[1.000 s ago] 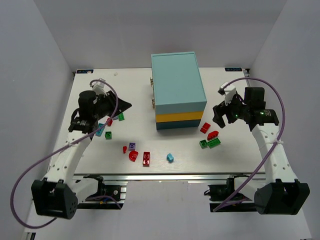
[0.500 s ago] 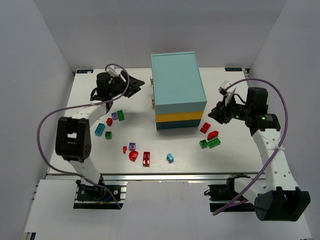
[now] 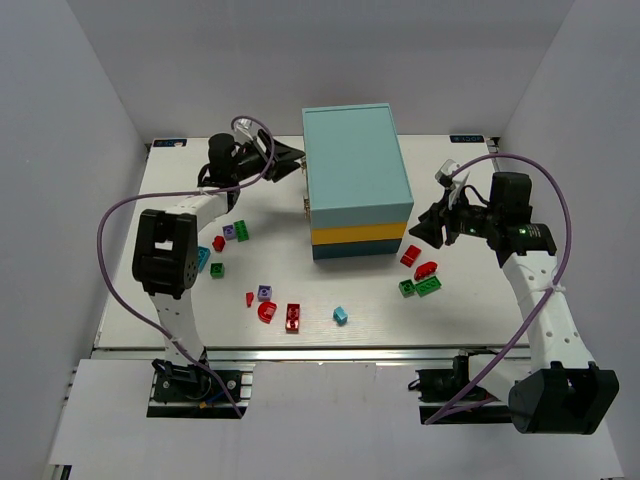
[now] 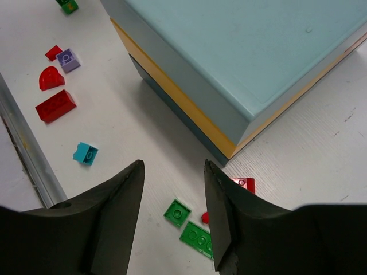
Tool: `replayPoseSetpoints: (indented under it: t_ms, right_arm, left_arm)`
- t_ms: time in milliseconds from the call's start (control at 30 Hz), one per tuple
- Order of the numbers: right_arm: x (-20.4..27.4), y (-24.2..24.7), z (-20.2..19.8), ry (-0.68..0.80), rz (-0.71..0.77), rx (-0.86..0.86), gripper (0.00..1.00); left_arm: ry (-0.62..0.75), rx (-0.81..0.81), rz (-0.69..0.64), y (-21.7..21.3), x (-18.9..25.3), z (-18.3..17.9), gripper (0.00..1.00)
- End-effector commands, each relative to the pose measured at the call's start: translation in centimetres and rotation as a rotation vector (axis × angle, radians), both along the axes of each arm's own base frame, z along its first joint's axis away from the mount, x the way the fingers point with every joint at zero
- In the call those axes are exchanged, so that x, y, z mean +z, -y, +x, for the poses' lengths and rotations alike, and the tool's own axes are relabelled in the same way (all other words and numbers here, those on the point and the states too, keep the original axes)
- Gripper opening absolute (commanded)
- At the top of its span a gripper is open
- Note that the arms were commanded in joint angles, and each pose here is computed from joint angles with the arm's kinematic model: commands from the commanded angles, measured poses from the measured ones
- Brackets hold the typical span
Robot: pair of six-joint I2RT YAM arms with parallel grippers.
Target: Sort the legos into containers by color
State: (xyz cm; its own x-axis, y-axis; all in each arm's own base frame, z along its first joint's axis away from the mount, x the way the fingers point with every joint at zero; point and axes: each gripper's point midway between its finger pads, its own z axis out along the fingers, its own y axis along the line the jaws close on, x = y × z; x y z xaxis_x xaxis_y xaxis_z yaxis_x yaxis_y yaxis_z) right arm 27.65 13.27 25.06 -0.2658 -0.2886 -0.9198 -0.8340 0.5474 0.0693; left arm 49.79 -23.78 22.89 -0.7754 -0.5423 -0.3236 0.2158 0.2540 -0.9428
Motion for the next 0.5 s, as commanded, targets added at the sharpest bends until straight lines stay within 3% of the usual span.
replayPoseSetpoints:
  t_ms: [0, 167, 467]
  right_arm:
    - [0.5, -0.1, 0.4, 0.050, 0.010, 0.010, 0.52]
    - [0.6, -0.3, 0.5, 0.060, 0.015, 0.017, 0.52]
    - [0.4, -0.3, 0.6, 0.065, 0.017, 0.019, 0.53]
  left_arm:
    - [0.040, -0.091, -0.031, 1.7, 1.9, -1.2, 0.63]
    - [0.003, -0.106, -0.025, 2.3, 0.6, -1.3, 0.59]
    - [-0.015, -0.126, -0.047, 3.3, 0.3, -1.4, 0.38]
